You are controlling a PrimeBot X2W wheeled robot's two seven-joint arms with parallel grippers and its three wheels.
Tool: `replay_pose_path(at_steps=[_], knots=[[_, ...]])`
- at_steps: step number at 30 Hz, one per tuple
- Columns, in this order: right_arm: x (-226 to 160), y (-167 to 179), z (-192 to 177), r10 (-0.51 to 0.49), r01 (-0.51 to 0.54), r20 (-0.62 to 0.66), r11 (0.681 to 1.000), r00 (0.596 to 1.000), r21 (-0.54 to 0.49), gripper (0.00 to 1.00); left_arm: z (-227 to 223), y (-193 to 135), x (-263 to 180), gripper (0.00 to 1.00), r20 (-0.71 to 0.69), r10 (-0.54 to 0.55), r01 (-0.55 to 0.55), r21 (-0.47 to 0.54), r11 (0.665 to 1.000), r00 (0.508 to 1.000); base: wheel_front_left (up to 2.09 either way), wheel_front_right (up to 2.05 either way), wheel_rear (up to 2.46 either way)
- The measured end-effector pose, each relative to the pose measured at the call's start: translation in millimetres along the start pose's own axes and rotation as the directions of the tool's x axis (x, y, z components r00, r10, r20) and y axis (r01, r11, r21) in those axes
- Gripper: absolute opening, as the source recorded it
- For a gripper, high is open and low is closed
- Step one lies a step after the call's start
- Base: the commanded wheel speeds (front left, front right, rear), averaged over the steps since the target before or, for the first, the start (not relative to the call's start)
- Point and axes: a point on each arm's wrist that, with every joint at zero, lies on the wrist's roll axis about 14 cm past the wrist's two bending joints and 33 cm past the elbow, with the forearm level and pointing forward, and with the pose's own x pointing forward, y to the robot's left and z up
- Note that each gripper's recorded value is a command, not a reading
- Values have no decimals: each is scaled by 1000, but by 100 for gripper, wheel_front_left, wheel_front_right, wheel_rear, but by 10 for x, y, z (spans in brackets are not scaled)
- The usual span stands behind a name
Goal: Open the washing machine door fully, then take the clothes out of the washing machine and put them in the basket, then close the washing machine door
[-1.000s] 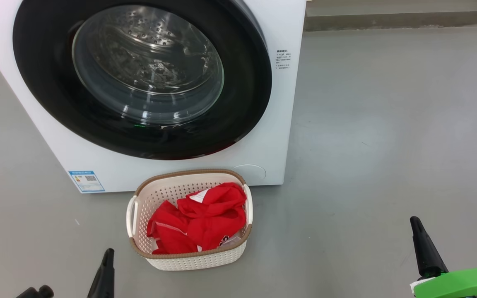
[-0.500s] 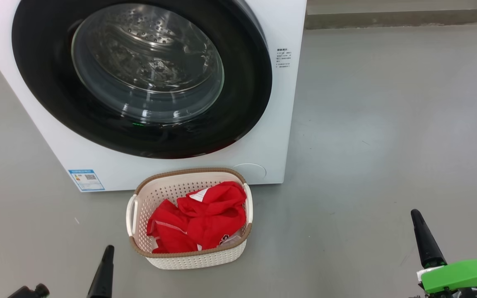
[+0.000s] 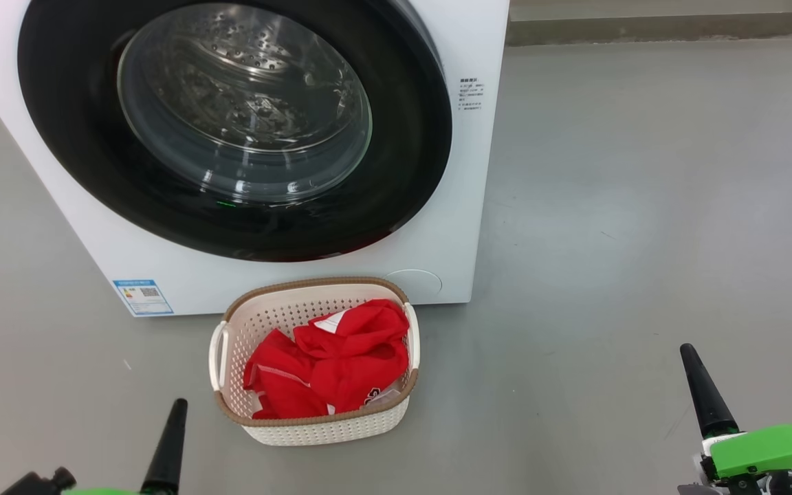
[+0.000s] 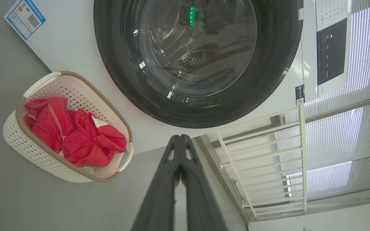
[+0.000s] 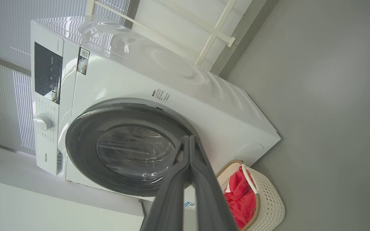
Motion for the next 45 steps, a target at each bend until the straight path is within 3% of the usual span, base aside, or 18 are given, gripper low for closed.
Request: replay_pose_path(at_steps=[17, 31, 45], knots=[[103, 70, -3, 18, -15, -16, 982, 1000, 189, 0, 26, -81, 78, 0, -10, -36, 33, -197, 980, 999, 0, 0, 0], [178, 122, 0, 36, -25, -24, 939, 999, 343, 0, 45, -113, 120, 0, -12, -59, 51, -356, 933, 998, 0, 0, 0], [179, 123, -7, 38, -25, -31, 938, 999, 345, 0, 53, -127, 122, 0, -10, -68, 60, -364, 929, 998, 0, 0, 0]])
